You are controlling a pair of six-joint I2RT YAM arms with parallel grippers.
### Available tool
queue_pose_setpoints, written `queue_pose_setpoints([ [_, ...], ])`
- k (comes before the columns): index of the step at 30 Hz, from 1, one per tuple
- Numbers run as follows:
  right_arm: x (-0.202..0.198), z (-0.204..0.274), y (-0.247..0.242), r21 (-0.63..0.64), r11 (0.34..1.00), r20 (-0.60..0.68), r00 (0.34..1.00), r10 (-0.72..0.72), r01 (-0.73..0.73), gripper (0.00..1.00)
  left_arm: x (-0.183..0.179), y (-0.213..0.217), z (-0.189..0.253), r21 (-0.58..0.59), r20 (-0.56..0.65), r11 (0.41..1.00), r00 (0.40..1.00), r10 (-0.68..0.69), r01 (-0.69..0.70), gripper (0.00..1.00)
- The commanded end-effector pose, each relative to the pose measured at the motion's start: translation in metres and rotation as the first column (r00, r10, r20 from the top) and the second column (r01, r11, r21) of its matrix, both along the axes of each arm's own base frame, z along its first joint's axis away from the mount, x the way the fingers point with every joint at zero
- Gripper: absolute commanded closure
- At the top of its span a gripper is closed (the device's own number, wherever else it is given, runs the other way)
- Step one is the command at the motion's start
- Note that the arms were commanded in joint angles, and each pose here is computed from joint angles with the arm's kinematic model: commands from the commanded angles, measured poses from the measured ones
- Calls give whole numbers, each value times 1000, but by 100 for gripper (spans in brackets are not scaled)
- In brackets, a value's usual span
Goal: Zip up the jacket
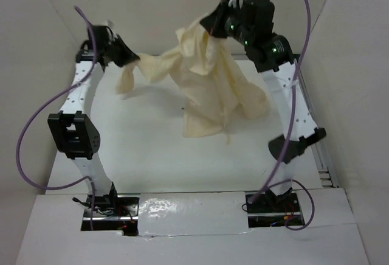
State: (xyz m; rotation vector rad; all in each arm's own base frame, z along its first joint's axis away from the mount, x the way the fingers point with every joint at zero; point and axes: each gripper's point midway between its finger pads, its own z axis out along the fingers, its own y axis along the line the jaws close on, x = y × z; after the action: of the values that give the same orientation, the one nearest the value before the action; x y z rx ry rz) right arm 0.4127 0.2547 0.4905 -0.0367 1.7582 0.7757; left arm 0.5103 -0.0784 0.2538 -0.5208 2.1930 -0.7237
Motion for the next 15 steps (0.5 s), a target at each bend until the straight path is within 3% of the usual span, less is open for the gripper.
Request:
queue_pose_setpoints([
  [1,-21,79,-2,-22,984,254,951,177,-178,100,-6,57,101,40,185,997,981,60,-68,100],
  [2,-21,73,-1,-22,976,247,945,216,-217,100,-10,75,120,54,238,994,968,77,-92,100],
  [3,-37,99,-21,18,980,316,931,182,-197,100,-21,79,148,59,311,994,948,73,-96,100],
  [4,-41,86,-24,4,978,299,934,197,-207,100,-26,85,153,68,331,992,940,80,-108,100],
  [5,-22,9,-16,-33,971,138,961,238,-236,100,-33,92,159,86,351,988,932,90,-128,100],
  [6,-43,19,-29,-45,973,215,949,233,-228,98,-46,93,152,101,343,985,934,100,-142,100],
  [7,-47,-1,-33,-57,974,188,956,224,-217,96,-48,93,147,113,354,983,930,95,-143,100],
  [8,-41,-72,-34,-84,975,48,976,212,-208,93,-54,90,141,126,351,983,933,82,-134,100],
  [10,-53,-145,-52,-120,984,-79,989,121,-130,78,-70,78,105,110,302,989,951,65,-103,100],
  [11,-58,-166,-59,-128,987,-124,989,83,-98,77,-78,66,93,102,291,992,956,36,-68,100],
  [12,-61,-193,-70,-135,990,-190,982,13,-39,68,-95,55,60,85,238,995,971,23,-44,100],
  [14,-79,-254,-89,-171,985,-319,944,-86,31,57,-108,35,36,67,236,998,972,-10,-6,100],
  [15,-91,-267,-98,-182,982,-357,926,-122,59,40,-127,26,5,59,187,998,982,-18,7,100],
])
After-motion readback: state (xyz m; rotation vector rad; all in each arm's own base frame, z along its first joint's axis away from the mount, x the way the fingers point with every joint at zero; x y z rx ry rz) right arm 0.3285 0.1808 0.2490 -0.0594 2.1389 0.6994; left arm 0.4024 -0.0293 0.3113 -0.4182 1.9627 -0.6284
